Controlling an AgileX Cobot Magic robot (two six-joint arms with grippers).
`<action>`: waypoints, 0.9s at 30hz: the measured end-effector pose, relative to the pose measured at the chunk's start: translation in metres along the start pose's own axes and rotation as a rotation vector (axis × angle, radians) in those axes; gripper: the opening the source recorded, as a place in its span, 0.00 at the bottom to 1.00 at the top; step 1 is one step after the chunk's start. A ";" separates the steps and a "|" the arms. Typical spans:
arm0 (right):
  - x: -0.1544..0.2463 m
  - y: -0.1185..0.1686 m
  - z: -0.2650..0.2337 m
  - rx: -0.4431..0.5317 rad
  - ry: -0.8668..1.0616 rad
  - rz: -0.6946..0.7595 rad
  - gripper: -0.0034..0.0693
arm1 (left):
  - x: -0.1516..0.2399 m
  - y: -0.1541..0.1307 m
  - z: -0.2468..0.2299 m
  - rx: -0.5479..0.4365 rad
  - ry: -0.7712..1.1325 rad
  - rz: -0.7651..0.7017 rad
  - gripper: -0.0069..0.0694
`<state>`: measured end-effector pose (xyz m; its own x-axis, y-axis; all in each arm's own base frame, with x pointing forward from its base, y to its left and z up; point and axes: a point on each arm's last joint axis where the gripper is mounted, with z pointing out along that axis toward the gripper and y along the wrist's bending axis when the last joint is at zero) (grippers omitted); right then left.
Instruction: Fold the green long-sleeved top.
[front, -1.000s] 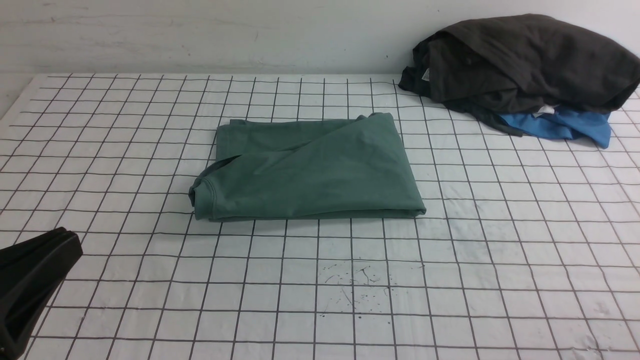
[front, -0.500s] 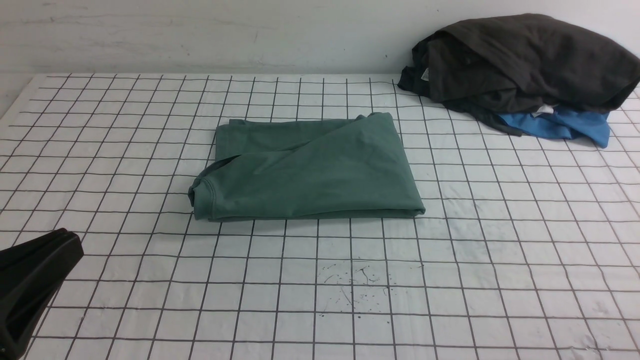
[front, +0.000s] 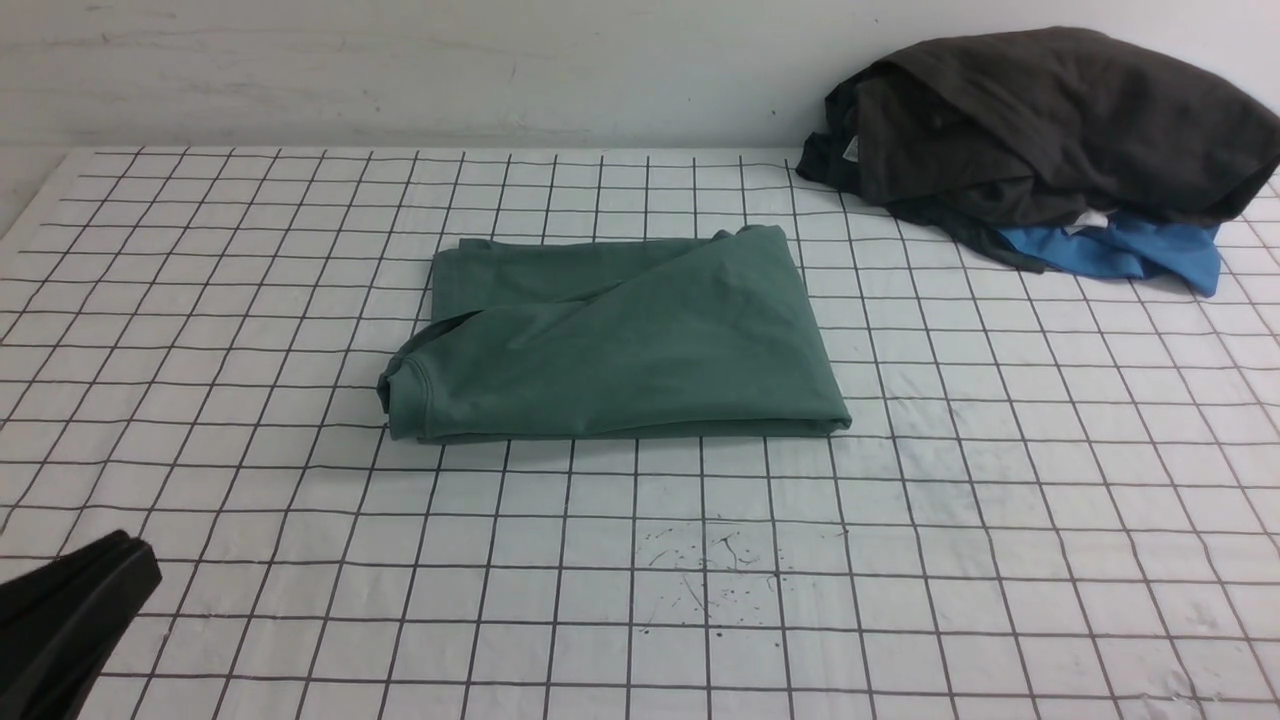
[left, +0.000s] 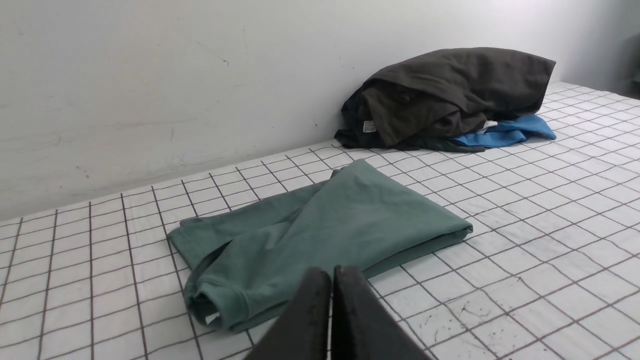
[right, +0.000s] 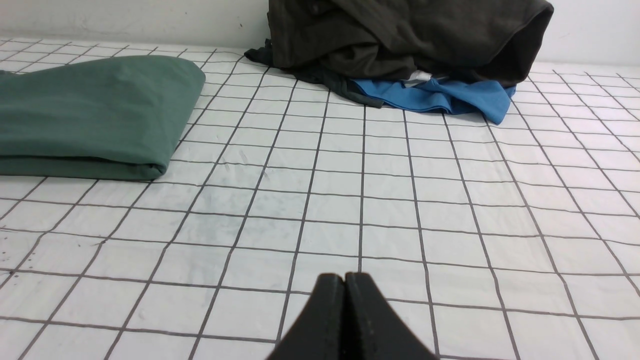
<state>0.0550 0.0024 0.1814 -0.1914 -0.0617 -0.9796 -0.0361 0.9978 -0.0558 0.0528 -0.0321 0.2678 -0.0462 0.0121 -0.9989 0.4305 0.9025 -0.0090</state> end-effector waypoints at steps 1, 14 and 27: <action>0.000 0.000 0.000 0.000 0.000 0.000 0.03 | 0.005 0.000 -0.001 -0.005 -0.003 0.001 0.08; 0.000 0.000 0.000 0.001 0.001 0.001 0.03 | 0.059 0.023 -0.005 -0.280 -0.133 0.116 0.08; 0.000 0.000 0.000 0.000 0.002 0.001 0.03 | 0.093 0.026 -0.007 -0.374 0.224 0.065 0.08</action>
<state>0.0550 0.0024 0.1812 -0.1933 -0.0608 -0.9792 -0.0355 0.9979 -0.0550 0.0538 -0.0042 0.1755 -0.2422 0.1298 -0.9615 0.0851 0.9900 0.1122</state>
